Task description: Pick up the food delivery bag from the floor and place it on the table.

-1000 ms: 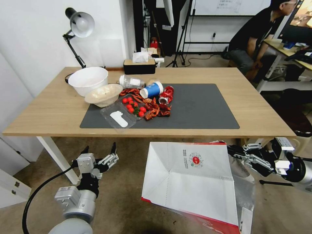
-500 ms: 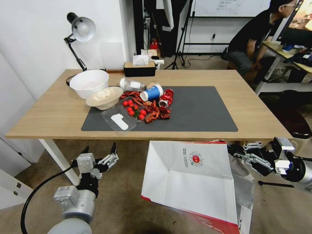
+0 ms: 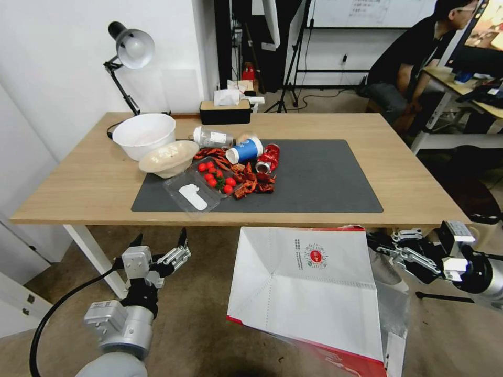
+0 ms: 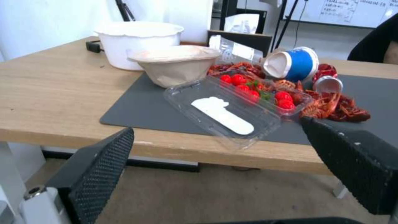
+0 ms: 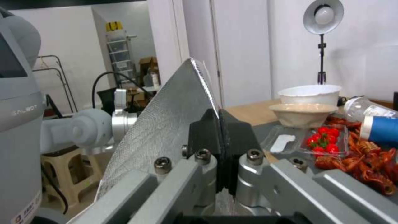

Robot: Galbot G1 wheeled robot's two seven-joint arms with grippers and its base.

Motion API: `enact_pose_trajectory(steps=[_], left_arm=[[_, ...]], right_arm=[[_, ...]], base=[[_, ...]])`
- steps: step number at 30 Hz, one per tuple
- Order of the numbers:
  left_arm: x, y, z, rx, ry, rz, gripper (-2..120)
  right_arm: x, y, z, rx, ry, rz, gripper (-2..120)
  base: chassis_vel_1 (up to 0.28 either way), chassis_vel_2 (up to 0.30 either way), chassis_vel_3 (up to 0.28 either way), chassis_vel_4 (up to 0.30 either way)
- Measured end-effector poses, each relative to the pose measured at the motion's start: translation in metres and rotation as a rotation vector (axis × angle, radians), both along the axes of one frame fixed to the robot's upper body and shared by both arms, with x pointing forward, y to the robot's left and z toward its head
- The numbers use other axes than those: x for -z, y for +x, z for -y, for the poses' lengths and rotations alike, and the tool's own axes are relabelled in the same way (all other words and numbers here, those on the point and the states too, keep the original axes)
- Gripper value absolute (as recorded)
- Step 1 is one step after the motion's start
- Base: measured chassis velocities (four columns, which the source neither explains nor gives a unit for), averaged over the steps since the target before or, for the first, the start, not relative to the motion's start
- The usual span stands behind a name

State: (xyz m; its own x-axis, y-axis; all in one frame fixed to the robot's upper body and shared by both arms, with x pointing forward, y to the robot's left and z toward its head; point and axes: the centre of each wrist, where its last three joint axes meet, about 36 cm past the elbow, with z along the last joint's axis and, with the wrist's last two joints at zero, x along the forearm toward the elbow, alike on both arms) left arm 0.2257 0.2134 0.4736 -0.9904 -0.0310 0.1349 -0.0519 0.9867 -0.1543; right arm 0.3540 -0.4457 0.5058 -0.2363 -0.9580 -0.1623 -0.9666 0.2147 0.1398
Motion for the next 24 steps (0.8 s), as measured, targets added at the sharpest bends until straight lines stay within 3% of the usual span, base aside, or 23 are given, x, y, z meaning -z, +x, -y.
enact_pose_trajectory(steps=[12,24], left_arm=[[-0.001,-0.001,0.001,-0.006,-0.001,0.007,100],[-0.004,0.000,0.001,-0.010,-0.001,0.019,100]], right_arm=[[-0.018,-0.003,0.005,0.008,0.011,0.015,0],[-0.067,-0.013,-0.003,0.057,0.190,0.036,0]], base=[[0.000,0.000,0.000,0.000],[0.000,0.000,0.000,0.000]])
